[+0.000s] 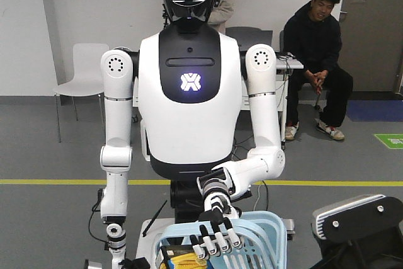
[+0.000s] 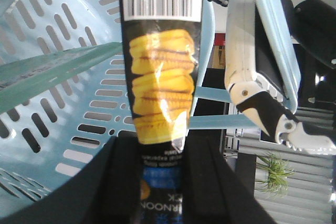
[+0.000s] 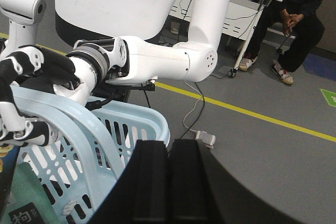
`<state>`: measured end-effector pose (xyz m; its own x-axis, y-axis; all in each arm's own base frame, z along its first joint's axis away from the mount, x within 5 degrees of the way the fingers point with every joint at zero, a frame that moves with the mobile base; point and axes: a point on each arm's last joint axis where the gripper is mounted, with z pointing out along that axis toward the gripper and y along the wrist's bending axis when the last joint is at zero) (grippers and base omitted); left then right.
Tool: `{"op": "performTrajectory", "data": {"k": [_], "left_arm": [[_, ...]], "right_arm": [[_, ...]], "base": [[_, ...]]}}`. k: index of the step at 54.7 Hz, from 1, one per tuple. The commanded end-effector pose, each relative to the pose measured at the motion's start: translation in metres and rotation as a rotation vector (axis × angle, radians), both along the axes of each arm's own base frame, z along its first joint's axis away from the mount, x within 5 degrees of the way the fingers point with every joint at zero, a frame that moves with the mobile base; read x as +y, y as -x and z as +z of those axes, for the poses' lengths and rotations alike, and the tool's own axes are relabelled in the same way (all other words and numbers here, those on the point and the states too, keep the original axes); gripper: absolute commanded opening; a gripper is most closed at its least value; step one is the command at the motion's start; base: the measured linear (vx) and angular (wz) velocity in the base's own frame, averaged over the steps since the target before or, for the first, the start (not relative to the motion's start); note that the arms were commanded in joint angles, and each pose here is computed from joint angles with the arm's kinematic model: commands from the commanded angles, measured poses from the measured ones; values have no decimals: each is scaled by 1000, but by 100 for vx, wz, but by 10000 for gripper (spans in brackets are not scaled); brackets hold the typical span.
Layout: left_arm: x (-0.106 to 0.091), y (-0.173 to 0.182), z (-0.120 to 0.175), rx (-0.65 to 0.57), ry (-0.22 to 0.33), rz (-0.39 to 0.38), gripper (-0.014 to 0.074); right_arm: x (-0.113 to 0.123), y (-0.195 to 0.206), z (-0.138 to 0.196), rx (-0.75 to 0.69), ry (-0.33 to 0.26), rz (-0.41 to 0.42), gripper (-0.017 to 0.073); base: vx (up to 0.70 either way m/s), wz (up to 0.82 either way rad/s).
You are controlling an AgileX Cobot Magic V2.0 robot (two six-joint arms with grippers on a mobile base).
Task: Pick snacks and fruit into basket
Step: 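Lower the cracker box into the basket and open the left gripper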
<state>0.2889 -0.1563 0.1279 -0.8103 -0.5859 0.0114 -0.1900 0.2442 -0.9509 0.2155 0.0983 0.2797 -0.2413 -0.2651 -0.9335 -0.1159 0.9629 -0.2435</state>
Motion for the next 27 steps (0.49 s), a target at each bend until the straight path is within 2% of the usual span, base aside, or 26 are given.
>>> {"op": "performTrajectory", "data": {"k": [1, 11, 17, 25, 27], "left_arm": [[-5, -6, 29, -114, 117, -3, 24], [-5, -5, 29, -122, 113, -6, 123], [-5, -5, 30, -147, 110, -16, 266], [-6, -5, 31, -151, 114, -19, 507], [-5, -5, 31, -151, 115, -17, 541]], "right_arm": [[-2, 0, 18, -80, 12, -8, -8], [-2, 0, 18, -80, 13, -8, -8], [-2, 0, 18, -80, 13, -8, -8], [-2, 0, 18, -80, 13, -8, -8], [-2, 0, 18, -80, 13, -8, -8]], "base": [[0, 0], [0, 0], [0, 0], [0, 0], [0, 0]]}}
